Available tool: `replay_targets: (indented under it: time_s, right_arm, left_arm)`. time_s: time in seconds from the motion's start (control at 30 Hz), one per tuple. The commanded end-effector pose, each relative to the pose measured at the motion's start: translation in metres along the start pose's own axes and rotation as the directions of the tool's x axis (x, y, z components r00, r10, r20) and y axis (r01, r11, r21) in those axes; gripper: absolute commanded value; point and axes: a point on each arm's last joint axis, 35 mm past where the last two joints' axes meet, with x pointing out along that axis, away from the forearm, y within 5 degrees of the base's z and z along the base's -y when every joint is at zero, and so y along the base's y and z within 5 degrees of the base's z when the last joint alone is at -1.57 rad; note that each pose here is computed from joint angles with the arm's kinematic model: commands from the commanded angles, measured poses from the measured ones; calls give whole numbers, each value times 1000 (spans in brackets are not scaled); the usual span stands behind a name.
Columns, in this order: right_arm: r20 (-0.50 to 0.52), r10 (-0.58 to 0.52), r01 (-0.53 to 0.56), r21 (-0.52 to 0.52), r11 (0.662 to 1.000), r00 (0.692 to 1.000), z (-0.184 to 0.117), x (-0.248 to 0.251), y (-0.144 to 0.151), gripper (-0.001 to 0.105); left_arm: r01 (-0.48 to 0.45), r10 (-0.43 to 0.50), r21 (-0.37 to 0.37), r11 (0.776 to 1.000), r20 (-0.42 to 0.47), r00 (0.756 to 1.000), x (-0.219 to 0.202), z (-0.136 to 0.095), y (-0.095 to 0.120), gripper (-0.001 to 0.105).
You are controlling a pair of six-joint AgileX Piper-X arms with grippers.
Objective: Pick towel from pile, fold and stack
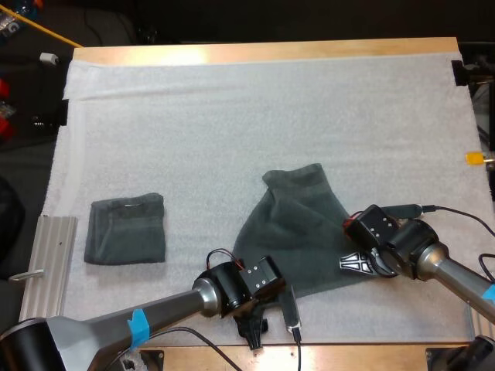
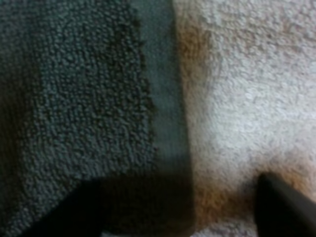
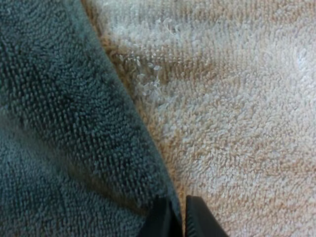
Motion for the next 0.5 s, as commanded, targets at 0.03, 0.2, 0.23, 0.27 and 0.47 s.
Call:
replay_targets:
  time_s: [0.03,0.2,0.23,0.27,0.47]
  right_arm:
    - [-6,-16,16,-9,1000,1000,-2,-2,-1,0]
    - [-7,-16,16,-10,1000,1000,-2,-2,-1,0]
    - [-7,-16,16,-10,1000,1000,-2,-2,-1,0]
    - [-7,-16,16,-10,1000,1000,-2,-2,-1,0]
    - [-19,-20,19,-11,1000,1000,-3,-2,-2,0]
  left_arm:
    - [-6,6,-12,1000,2,1000,0,2,0,48]
    - [-1,1,-23,1000,0,1000,0,1,0,35]
    - [3,-3,-28,1000,0,1000,0,1,-1,32]
    - [3,-3,-32,999,0,1000,0,1,-1,29]
    - [3,-3,-59,998,-6,1000,0,1,-1,12]
